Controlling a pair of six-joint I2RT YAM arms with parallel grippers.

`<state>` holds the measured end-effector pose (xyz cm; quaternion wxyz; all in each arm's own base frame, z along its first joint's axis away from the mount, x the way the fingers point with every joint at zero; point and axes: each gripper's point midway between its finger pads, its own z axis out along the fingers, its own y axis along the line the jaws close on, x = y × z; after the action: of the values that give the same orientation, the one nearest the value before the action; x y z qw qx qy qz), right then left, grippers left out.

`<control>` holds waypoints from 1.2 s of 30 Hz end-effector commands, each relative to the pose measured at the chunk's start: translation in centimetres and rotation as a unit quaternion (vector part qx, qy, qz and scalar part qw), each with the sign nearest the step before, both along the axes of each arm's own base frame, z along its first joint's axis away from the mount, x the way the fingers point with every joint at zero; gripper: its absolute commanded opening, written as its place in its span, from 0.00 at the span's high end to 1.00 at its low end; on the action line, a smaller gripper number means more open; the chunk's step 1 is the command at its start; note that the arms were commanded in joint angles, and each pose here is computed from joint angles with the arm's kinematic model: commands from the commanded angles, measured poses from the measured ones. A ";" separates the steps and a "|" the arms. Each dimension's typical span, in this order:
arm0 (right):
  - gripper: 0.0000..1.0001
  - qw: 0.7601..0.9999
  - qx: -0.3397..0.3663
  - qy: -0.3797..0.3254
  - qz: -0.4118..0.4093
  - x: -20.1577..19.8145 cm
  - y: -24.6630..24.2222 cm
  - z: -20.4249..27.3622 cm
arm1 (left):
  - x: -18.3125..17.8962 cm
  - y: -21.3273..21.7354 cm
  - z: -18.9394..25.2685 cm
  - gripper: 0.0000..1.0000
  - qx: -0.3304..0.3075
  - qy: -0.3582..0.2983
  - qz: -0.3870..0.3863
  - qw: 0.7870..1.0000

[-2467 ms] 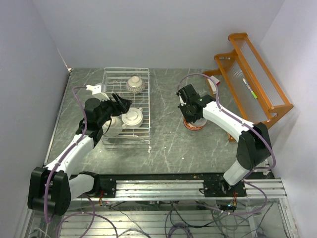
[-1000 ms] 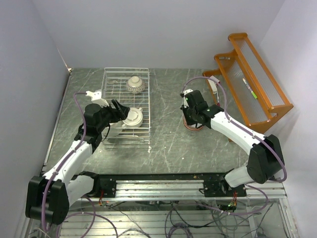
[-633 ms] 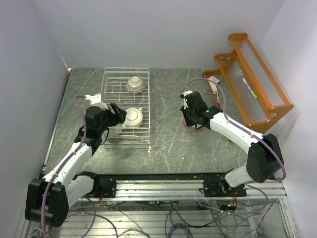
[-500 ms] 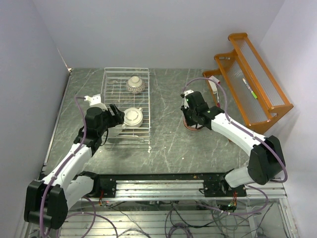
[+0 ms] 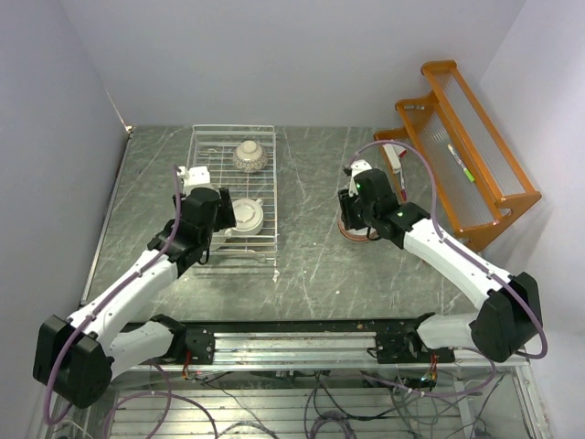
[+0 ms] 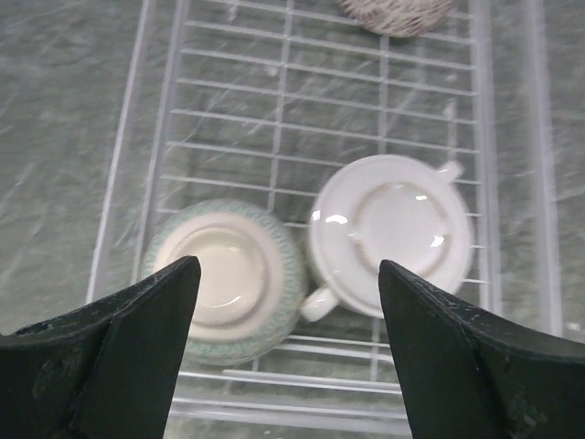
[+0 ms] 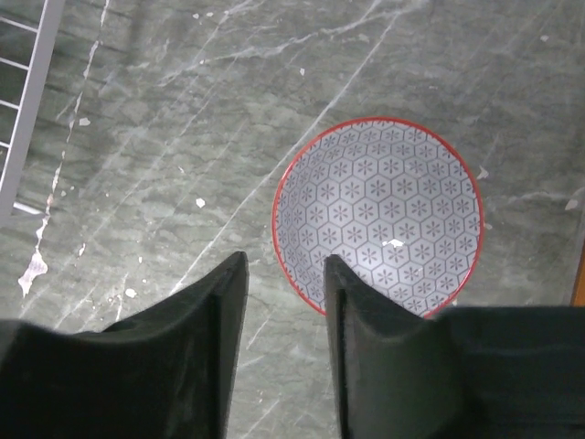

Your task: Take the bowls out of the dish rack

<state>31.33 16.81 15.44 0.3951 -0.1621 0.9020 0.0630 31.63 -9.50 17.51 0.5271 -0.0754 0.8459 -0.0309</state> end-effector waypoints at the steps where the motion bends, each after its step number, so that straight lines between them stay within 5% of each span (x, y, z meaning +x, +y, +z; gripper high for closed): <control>1: 0.54 1.000 0.023 -0.017 -0.008 -0.3 -0.1 0.6 | -0.9 3.3 -1.6 0.07 0.073 0.040 0.068 0.994; 8: 0.33 0.999 0.033 -0.029 -0.012 -0.9 -0.5 1.2 | -0.9 3.8 -2.5 0.01 0.083 0.061 0.091 0.991; 23: 0.33 0.998 0.040 -0.047 -0.008 -1.4 -0.8 2.2 | 0.7 3.3 -5.1 0.07 0.072 0.110 0.063 0.989; 36: 0.33 0.998 0.038 -0.051 -0.012 -1.6 -1.2 2.4 | 0.5 2.6 -6.9 0.30 0.055 0.129 0.045 0.989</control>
<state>29.54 15.98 17.02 0.4312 -0.1445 0.8863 0.0874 32.22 -6.31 11.14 0.4270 -0.0895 0.8971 0.0703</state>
